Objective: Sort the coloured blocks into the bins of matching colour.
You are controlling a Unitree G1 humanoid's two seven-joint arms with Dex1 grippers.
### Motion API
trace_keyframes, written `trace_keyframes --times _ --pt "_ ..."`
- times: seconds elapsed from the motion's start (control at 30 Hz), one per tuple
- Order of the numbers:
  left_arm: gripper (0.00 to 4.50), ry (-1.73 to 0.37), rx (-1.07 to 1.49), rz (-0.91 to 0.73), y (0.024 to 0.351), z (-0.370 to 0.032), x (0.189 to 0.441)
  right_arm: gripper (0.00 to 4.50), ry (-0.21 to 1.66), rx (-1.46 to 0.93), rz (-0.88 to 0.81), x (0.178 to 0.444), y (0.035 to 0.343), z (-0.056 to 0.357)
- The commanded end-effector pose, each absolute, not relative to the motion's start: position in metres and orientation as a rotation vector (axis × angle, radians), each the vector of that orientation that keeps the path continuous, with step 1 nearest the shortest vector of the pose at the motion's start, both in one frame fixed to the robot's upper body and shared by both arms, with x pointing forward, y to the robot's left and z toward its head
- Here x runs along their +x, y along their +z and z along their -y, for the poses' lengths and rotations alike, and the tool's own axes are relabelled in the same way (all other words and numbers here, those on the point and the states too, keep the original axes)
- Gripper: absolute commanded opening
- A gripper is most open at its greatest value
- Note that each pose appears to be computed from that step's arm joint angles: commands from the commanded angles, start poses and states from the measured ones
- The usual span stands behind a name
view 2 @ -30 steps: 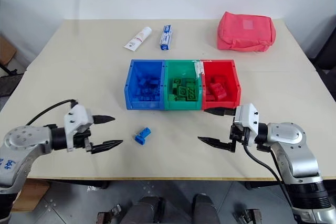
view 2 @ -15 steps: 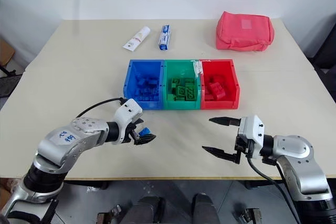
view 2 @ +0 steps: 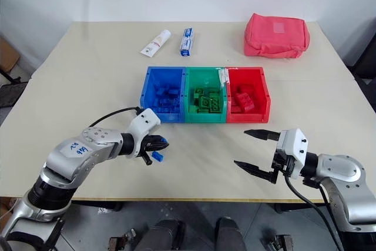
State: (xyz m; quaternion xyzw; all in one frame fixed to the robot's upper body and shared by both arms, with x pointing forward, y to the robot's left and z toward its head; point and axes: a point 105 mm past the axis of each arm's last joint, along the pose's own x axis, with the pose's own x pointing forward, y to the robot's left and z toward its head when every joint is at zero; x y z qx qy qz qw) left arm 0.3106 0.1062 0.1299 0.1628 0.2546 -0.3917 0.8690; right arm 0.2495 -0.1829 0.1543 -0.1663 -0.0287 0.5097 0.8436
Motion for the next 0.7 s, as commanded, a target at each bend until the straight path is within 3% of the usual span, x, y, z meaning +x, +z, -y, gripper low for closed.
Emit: trace_keyframes --times 0.03,0.17,0.4,0.57,0.7 --pt "0.49 -0.797 0.277 -0.422 0.158 -0.113 0.322 4.5 1.03 -0.353 0.12 0.247 0.167 0.184" --pt "0.49 -0.804 0.229 -0.335 0.177 -0.12 0.328 4.5 1.012 -0.347 0.127 0.247 0.167 0.186" --pt "0.49 -0.689 0.106 0.06 0.241 -0.134 0.36 4.5 0.906 -0.316 0.212 0.256 0.179 0.193" --pt "0.49 -0.785 0.055 0.049 0.226 -0.101 0.374 4.5 0.796 -0.275 0.274 0.263 0.185 0.196" --pt "0.49 -0.72 0.022 0.032 0.22 -0.104 0.396 4.5 0.755 -0.276 0.294 0.264 0.189 0.2"
